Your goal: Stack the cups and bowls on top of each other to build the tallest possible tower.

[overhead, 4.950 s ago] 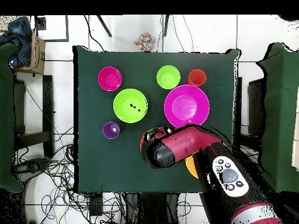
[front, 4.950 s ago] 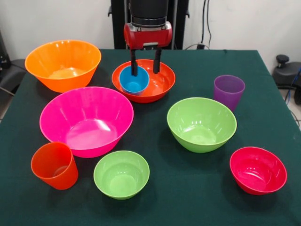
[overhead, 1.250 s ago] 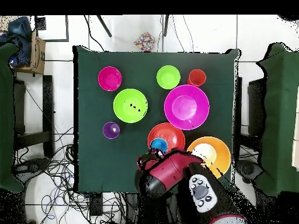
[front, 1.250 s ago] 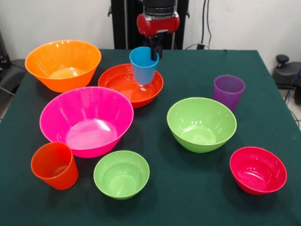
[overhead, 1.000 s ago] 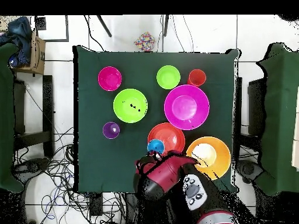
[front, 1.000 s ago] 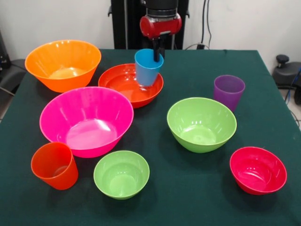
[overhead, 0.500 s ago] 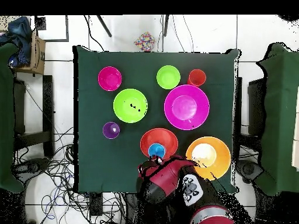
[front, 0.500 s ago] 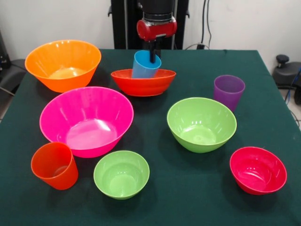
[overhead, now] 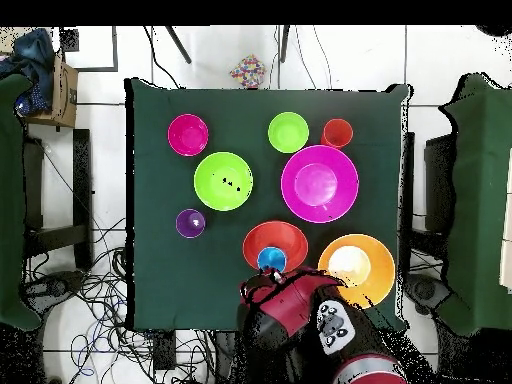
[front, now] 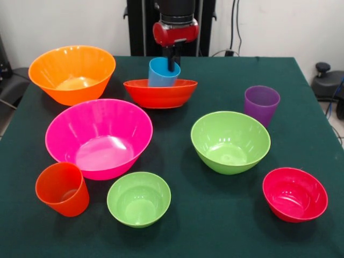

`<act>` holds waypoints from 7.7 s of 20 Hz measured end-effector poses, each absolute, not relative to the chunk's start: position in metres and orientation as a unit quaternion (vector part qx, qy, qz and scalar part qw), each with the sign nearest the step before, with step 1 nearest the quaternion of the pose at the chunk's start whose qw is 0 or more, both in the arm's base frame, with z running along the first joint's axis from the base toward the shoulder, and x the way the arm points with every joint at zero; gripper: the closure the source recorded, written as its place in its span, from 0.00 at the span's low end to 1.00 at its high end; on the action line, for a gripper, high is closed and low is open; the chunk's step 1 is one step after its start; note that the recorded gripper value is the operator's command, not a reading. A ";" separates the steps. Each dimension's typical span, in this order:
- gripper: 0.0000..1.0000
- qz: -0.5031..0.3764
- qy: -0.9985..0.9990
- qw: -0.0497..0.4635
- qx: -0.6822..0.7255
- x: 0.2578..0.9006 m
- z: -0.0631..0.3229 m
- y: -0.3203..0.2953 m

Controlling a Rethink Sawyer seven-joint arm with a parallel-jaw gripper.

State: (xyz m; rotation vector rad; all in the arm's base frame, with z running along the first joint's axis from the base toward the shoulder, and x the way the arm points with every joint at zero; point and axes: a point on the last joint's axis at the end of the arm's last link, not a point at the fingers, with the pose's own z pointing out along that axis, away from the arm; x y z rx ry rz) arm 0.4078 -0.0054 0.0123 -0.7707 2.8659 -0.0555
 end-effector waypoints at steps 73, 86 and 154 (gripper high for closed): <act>0.00 -0.035 0.965 0.108 -0.235 0.426 0.024 -0.009; 0.00 -0.036 0.966 0.107 -0.234 0.426 0.024 -0.010; 0.00 0.008 0.973 0.156 -0.167 0.474 0.132 -0.067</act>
